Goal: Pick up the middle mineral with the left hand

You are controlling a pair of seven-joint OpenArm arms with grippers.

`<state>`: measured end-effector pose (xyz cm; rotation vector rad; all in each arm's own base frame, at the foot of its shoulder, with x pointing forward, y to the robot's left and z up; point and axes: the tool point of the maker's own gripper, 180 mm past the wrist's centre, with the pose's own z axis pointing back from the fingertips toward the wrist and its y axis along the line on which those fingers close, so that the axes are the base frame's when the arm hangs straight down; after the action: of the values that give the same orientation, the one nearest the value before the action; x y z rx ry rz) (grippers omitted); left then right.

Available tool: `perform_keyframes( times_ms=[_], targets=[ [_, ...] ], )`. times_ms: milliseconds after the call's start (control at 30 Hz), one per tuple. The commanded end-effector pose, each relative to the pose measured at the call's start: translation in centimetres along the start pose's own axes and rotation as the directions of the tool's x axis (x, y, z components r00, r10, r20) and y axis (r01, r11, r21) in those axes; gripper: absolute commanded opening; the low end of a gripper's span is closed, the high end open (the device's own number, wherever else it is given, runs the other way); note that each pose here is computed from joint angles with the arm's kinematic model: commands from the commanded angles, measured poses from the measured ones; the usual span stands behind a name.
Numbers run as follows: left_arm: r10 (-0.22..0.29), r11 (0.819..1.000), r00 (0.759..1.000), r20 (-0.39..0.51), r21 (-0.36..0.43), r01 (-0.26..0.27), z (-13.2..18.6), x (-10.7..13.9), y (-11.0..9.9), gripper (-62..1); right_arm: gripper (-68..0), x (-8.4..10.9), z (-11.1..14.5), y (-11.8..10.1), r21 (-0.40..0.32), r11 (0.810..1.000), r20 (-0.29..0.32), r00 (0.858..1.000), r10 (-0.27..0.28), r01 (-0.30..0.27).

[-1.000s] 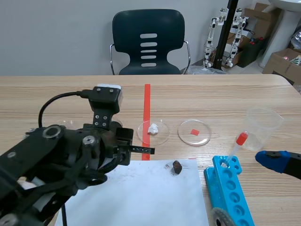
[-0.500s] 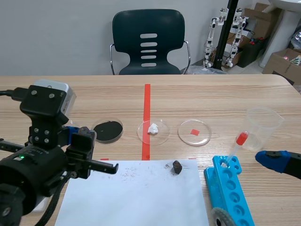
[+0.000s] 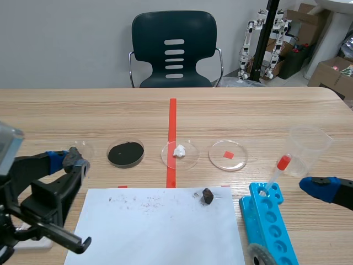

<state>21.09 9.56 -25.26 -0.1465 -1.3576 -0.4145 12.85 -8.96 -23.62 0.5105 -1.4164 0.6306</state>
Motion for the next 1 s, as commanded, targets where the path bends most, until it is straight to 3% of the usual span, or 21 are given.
perform_keyframes(
  times_ms=[0, 233, 967],
  targets=[
    [-0.013, 1.000, 1.000, 0.027, -0.005, 0.013, 0.5, 0.6, 0.0, -49.6, -8.4, 1.1, -0.4, -0.1, 0.000, 1.000, 0.043, 0.999, 0.005, -0.005],
    [-0.081, 0.997, 0.997, -0.008, 0.004, 0.081, 1.8, -0.4, 0.8, -49.6, -8.4, 1.1, -0.4, -0.1, 0.000, 1.000, 0.043, 0.999, 0.005, -0.005],
    [-0.111, 0.994, 0.993, -0.035, -0.001, 0.111, 1.8, -0.9, 0.8, -49.6, -8.4, 1.1, -0.4, -0.1, 0.000, 1.000, 0.043, 0.999, 0.005, -0.005]
  ],
)
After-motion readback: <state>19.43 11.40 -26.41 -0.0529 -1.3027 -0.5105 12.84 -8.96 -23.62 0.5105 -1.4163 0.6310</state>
